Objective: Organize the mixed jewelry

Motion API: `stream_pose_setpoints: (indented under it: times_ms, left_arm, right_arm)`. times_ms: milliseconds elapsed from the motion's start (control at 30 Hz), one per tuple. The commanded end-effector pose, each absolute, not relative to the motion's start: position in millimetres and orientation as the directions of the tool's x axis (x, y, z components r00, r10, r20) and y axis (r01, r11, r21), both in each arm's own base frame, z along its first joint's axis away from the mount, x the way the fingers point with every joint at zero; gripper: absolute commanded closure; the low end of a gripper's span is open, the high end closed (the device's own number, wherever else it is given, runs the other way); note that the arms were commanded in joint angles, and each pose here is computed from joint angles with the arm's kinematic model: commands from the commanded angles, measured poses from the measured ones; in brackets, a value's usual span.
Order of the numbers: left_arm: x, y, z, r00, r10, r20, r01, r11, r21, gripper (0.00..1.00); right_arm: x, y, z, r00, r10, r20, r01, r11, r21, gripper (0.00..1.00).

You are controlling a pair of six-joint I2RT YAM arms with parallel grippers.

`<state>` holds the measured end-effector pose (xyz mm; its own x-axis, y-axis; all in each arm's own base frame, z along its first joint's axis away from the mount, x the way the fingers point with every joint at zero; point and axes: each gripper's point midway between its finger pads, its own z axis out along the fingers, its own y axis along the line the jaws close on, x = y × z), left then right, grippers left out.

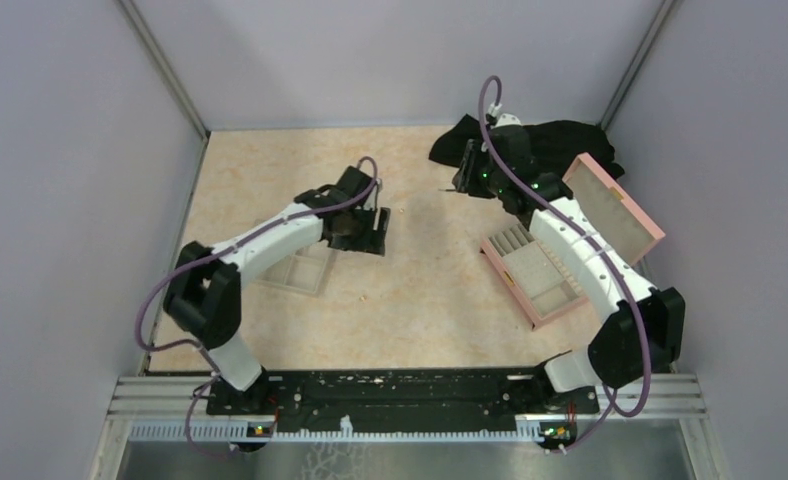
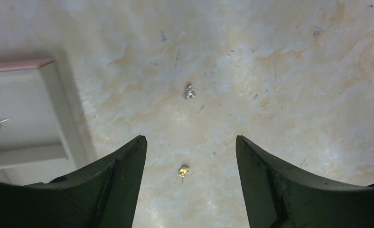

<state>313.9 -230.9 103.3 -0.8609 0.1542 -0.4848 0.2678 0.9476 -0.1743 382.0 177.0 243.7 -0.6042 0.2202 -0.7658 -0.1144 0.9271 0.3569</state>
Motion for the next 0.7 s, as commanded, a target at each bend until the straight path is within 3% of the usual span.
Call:
stream_pose_setpoints:
  times_ms: [0,433,667]
  left_arm:
    - [326.4,-256.9,88.4,-0.844,0.209,-0.494,0.298,0.948,-0.108,0.26]
    - [329.9,-261.5,41.5,-0.894,0.154,-0.42,0.19,0.981,-0.045,0.53]
    - [324.1,-264.8,28.8,-0.906,0.165,-0.39,0.204,0.977,-0.062,0.59]
  right_arm:
    - [374.6,150.1,247.4,-0.589,0.214,-0.779,-0.068,0.948,0.312,0.64]
    - [369.8,142.5,230.0,-0.615,0.197,-0.763,-0.056,0.955,0.291,0.65]
    - [373.2,143.5,227.4,-0.619,0.189,-0.762,-0.06,0.956,0.286,0.65]
